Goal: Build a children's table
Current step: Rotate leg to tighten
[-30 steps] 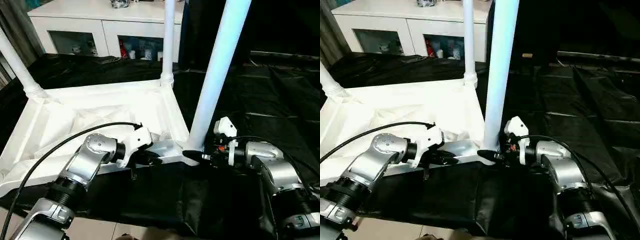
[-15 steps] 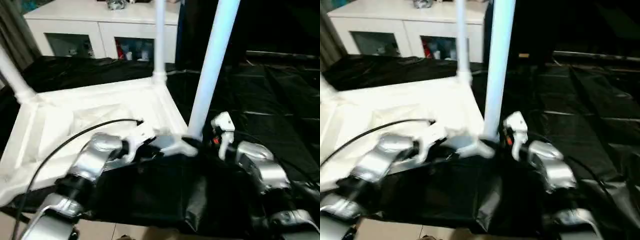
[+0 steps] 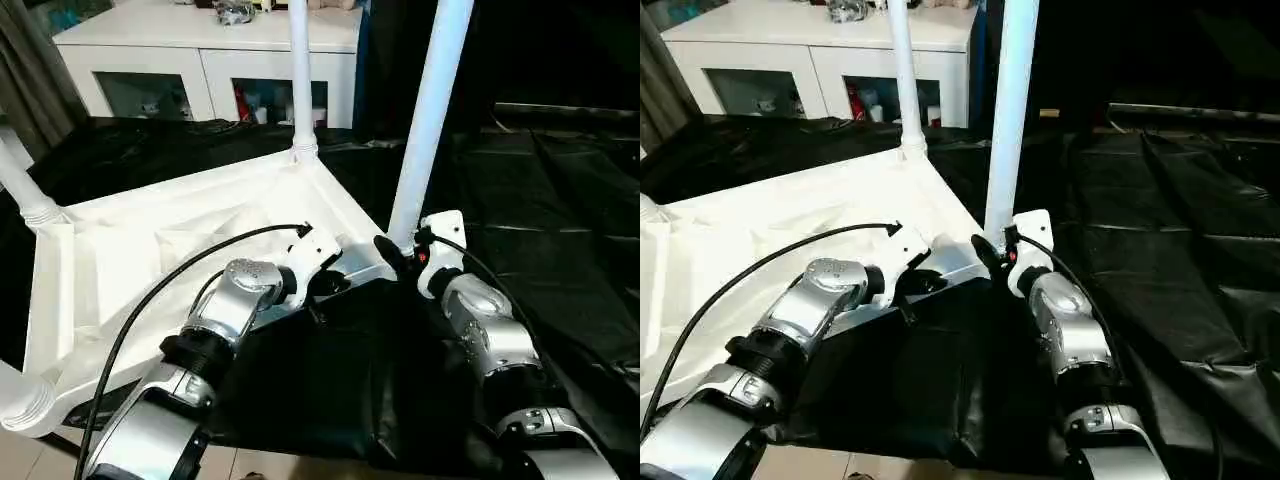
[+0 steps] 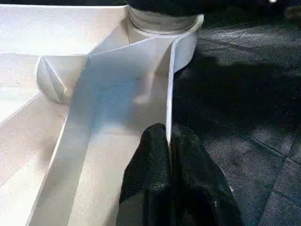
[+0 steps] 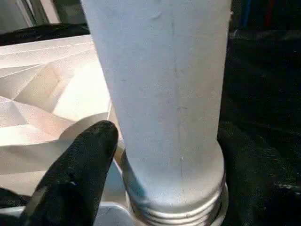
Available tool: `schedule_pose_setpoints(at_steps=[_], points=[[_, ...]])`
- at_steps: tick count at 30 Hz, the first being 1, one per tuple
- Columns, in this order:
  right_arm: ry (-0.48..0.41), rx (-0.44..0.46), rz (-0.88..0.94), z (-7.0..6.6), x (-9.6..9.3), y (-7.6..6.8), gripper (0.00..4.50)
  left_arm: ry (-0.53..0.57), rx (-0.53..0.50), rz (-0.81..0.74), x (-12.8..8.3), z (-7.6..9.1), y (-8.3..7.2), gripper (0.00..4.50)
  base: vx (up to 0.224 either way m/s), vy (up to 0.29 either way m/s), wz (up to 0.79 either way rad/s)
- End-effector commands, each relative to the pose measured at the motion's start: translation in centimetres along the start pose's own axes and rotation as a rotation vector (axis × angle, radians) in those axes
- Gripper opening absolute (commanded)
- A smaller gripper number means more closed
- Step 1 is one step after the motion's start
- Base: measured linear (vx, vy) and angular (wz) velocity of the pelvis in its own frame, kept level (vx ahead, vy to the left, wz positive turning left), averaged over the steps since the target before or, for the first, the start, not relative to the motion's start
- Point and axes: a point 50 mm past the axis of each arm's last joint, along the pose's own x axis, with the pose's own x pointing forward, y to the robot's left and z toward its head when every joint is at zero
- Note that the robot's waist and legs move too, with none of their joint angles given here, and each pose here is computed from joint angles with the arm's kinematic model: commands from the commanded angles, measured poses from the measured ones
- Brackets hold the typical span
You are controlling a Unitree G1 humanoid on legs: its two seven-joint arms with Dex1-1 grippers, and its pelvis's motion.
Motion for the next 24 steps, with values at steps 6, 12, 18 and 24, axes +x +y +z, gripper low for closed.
schedule_pose_setpoints(at_steps=[6, 12, 18, 24], points=[[0.01, -0.022, 0.295, 0.2, 0.0, 2.3, 3.86, -0.138, 0.007, 0.066, -0.4, 1.8, 0.6, 0.28, 0.0, 0.0, 0.0], [0.0, -0.053, 0.342, 1.1, -1.6, 0.2, 3.88, -0.118, -0.002, 0.054, -0.8, 1.5, 0.8, 0.69, 0.0, 0.0, 0.0], [0.001, -0.076, 0.389, 1.5, -2.4, -0.2, 3.88, -0.104, 0.003, 0.069, -0.4, 2.0, 1.0, 0.69, 0.0, 0.0, 0.0], [0.001, -0.086, 0.405, 1.7, -2.7, -0.3, 3.88, -0.07, 0.021, 0.089, -0.2, 2.2, 1.2, 0.69, 0.0, 0.0, 0.0]])
